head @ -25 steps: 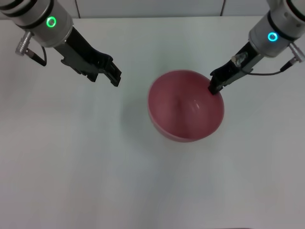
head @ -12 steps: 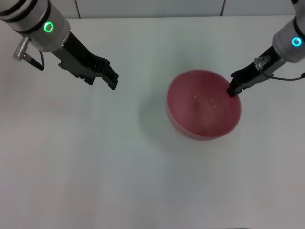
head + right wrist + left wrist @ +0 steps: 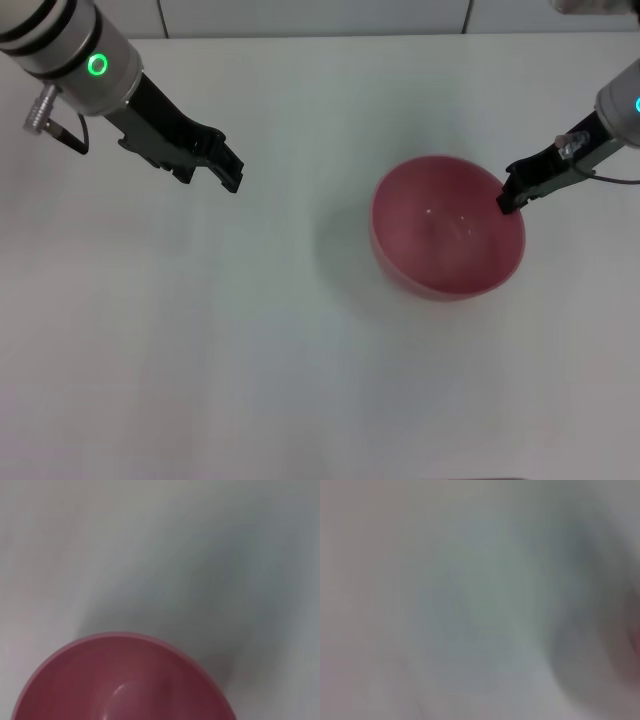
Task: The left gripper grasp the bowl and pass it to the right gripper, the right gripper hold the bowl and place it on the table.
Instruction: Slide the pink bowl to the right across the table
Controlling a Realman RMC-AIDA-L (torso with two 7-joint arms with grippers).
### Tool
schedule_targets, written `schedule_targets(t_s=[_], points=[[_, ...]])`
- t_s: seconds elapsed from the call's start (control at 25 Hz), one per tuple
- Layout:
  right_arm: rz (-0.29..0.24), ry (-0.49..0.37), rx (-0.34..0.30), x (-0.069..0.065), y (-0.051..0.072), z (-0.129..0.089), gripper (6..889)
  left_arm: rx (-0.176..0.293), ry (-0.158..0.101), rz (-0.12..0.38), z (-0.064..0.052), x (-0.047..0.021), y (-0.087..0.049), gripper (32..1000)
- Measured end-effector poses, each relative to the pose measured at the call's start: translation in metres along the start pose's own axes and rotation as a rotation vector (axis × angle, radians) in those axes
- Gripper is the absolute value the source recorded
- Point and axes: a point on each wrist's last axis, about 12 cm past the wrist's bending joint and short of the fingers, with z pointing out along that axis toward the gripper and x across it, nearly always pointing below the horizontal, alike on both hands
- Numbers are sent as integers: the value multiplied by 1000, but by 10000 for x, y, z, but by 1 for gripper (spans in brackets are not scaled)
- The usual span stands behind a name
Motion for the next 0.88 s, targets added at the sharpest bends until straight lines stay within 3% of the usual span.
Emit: schedule_targets(t_s=[0.88], points=[[40,-5,33,65,-207,-90,33,-1,4,1,12,17,13,633]])
